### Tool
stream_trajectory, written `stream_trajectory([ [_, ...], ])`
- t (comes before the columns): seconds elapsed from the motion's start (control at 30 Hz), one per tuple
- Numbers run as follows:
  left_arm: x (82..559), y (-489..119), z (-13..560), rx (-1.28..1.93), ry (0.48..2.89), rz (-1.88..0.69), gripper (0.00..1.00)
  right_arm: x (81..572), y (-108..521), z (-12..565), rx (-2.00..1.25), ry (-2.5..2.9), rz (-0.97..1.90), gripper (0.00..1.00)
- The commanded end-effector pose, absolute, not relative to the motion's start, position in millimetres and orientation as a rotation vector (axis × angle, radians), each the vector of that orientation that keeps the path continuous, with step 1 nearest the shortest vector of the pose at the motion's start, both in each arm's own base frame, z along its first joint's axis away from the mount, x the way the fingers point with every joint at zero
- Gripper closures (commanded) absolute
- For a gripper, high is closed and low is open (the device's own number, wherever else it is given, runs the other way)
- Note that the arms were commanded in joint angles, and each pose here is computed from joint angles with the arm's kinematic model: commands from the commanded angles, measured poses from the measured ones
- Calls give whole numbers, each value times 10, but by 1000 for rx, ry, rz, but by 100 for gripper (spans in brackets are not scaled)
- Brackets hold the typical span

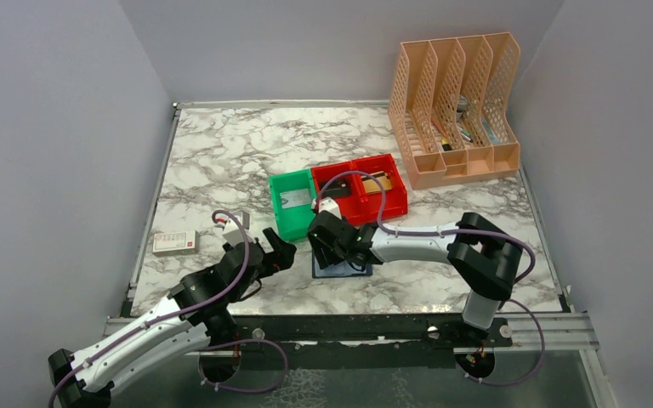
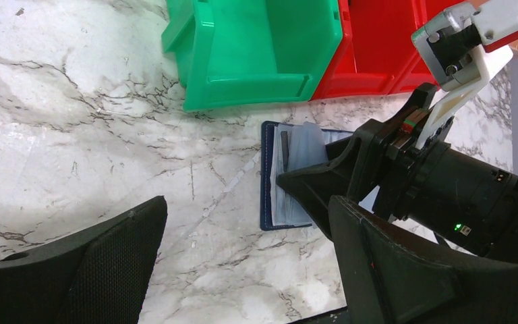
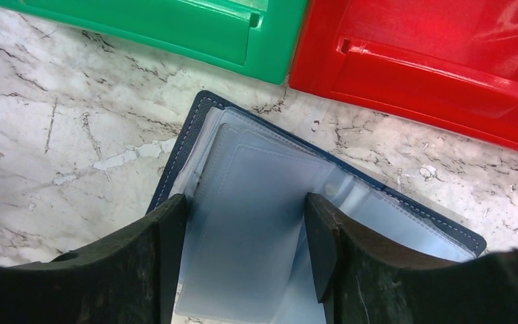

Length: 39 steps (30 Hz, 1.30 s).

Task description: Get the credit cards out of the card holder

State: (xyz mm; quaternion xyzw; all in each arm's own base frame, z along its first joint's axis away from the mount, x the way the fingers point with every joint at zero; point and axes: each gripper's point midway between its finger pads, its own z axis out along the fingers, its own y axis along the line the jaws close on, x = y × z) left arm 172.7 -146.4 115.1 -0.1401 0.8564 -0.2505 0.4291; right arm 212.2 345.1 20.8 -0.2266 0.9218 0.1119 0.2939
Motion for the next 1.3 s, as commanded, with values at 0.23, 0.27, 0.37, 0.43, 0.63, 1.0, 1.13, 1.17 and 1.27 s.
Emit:
stream_trajectory([
  [0.23, 1679, -1518, 1172, -331, 2163, -657, 8, 1692, 3358, -145, -670, 2681, 533, 43],
  [0.27, 1675, -1523, 1169, -328, 2166, -657, 8, 1694, 3353, -149, -673, 2681, 530, 42],
  [0.37, 1672, -1533, 1161, -324, 2174, -656, 8, 1701, 3314, -194, -679, 2687, 499, 37],
  [0.43, 1676, -1540, 1165, -323, 2174, -657, 8, 1704, 3290, -227, -688, 2694, 479, 37],
  [0.63, 1675, -1557, 1183, -319, 2175, -664, 8, 1740, 3219, -293, -685, 2706, 400, 29],
  [1.0, 1691, -1557, 1229, -324, 2162, -669, 8, 1822, 3127, -324, -689, 2693, 296, 30],
  [1.13, 1699, -1549, 1218, -326, 2161, -661, 8, 1802, 3172, -319, -688, 2702, 324, 34],
  [1.17, 1701, -1548, 1219, -326, 2160, -659, 8, 1811, 3174, -316, -687, 2700, 321, 36],
  [1.27, 1704, -1549, 1214, -330, 2161, -658, 8, 1860, 3147, -313, -692, 2686, 282, 43],
])
